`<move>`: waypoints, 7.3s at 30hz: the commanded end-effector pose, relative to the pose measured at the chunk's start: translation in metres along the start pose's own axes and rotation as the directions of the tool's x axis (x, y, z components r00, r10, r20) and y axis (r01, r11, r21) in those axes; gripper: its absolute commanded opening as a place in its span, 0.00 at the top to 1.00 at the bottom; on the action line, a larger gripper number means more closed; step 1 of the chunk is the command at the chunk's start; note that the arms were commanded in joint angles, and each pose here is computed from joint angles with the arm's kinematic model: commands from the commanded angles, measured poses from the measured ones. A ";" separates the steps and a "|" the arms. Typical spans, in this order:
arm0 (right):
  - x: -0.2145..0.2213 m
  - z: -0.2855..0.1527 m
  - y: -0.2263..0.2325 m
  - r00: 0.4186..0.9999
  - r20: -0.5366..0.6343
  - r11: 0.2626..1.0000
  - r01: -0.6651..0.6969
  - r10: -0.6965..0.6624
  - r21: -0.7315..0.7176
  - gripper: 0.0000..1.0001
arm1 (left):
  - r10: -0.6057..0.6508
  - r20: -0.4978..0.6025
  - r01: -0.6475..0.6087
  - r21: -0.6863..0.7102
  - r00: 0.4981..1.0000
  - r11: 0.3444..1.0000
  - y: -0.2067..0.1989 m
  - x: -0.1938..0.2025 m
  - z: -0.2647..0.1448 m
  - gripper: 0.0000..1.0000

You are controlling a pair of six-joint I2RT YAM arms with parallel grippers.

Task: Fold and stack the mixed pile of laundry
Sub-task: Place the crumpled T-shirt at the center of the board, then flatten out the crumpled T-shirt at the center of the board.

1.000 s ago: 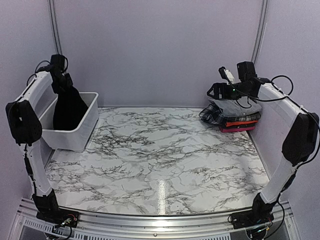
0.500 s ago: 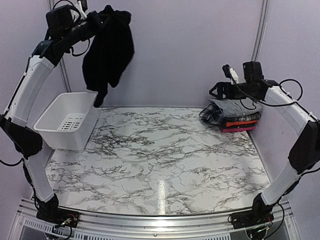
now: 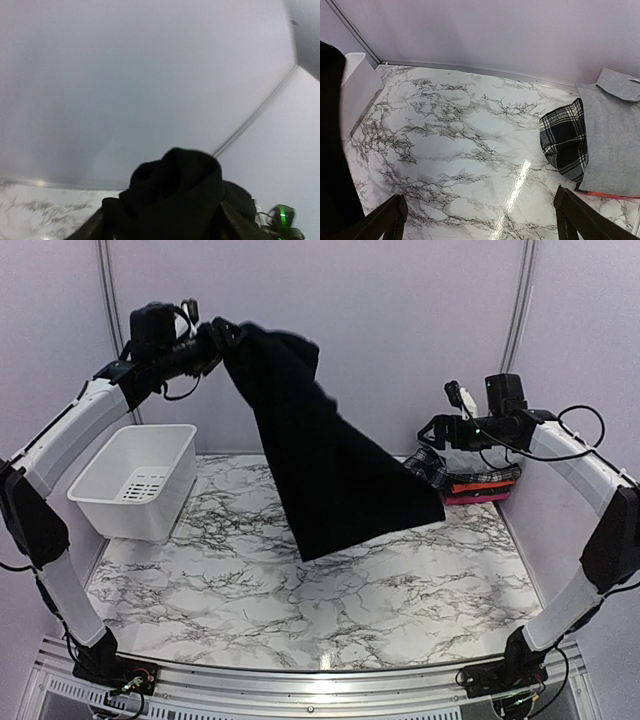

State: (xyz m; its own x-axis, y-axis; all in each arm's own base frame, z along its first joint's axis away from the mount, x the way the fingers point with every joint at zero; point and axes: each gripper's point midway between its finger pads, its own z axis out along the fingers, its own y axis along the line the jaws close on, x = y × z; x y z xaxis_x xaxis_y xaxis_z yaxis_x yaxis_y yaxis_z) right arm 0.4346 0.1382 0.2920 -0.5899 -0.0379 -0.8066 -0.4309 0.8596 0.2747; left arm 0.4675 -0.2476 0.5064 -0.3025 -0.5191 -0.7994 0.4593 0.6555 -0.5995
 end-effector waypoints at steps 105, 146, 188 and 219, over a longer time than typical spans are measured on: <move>0.214 -0.008 0.044 0.821 -0.561 0.958 0.236 -0.107 0.163 1.00 | 0.252 -0.963 -0.664 0.125 0.098 0.737 0.065 0.546 -0.137 0.67; -0.141 -0.224 0.080 0.876 0.258 0.775 0.182 -0.407 0.605 1.00 | 0.238 0.066 -0.224 -0.170 0.969 0.960 -0.073 -0.052 -0.177 1.00; -0.134 -0.152 0.038 0.861 0.291 0.784 0.177 -0.416 0.595 1.00 | 0.371 0.130 -0.294 -0.399 0.919 0.868 -0.018 -0.079 -0.097 1.00; 0.143 0.070 0.005 0.921 -0.388 0.992 0.027 0.021 0.119 0.15 | 0.025 -0.765 -0.538 -0.429 0.644 0.725 0.210 0.306 -0.061 0.05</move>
State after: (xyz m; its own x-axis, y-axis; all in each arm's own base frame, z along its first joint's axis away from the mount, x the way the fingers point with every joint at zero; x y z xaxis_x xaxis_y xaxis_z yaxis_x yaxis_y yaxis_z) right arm 0.3990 0.1518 0.1569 -0.8059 -0.2253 -0.5475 -0.3423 0.9318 0.1204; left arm 0.4312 -0.2379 0.1886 -0.7304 0.1062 -0.6748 0.1525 0.9883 -0.0095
